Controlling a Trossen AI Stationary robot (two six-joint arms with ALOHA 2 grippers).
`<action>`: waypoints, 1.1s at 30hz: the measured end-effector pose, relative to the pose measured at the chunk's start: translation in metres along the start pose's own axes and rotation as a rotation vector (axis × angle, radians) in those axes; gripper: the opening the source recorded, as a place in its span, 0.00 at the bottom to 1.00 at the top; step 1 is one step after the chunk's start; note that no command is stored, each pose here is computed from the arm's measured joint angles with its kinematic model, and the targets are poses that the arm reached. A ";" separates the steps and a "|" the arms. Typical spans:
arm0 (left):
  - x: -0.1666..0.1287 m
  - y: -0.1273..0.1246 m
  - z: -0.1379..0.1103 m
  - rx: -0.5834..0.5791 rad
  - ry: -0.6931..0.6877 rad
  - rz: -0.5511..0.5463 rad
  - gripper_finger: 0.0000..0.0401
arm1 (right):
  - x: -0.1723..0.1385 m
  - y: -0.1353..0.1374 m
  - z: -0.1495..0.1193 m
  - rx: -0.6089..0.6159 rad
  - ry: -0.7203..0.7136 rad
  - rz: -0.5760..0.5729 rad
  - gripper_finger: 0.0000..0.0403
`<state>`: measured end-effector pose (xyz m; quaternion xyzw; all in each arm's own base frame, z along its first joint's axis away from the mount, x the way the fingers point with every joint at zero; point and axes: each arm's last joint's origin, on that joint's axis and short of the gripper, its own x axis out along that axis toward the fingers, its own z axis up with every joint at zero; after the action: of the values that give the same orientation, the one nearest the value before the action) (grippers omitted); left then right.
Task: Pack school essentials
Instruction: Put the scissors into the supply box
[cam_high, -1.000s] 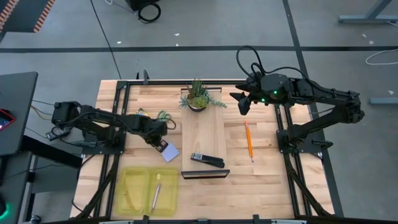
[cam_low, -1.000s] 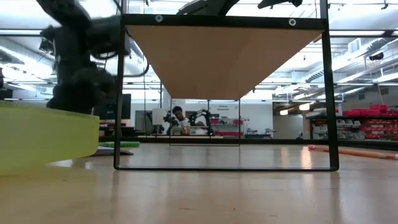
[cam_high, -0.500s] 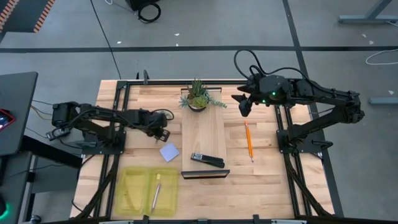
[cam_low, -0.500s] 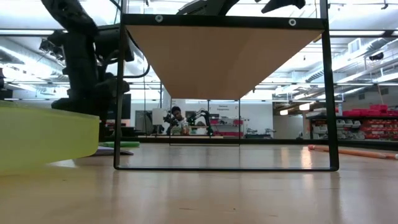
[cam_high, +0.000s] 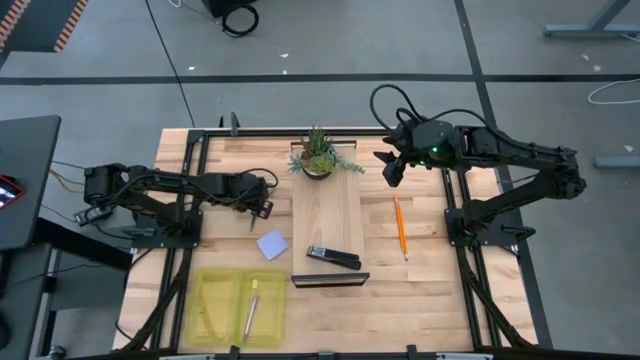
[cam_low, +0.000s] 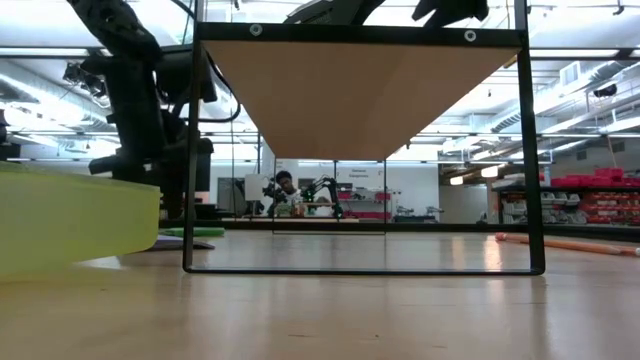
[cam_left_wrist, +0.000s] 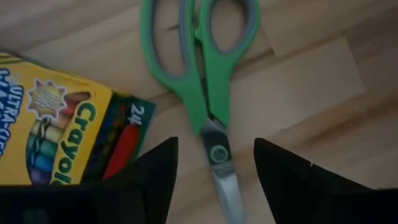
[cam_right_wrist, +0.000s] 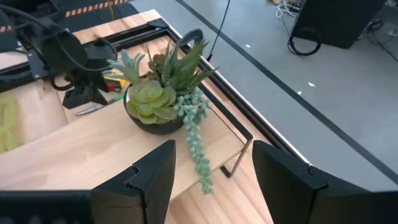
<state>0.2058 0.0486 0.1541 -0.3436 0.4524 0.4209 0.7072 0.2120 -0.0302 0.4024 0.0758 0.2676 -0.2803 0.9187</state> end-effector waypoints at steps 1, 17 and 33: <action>0.000 0.000 0.000 -0.001 -0.007 0.000 0.53 | 0.001 0.000 -0.001 -0.002 0.001 0.000 0.55; 0.005 0.000 0.002 -0.024 -0.125 0.014 0.49 | 0.000 0.008 0.007 0.034 -0.087 0.069 0.55; 0.024 -0.004 0.000 -0.133 -0.102 0.050 0.55 | 0.000 0.008 0.008 0.045 -0.087 0.086 0.55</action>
<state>0.2153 0.0537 0.1319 -0.3566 0.3954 0.4842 0.6943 0.2197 -0.0256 0.4091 0.0955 0.2174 -0.2497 0.9388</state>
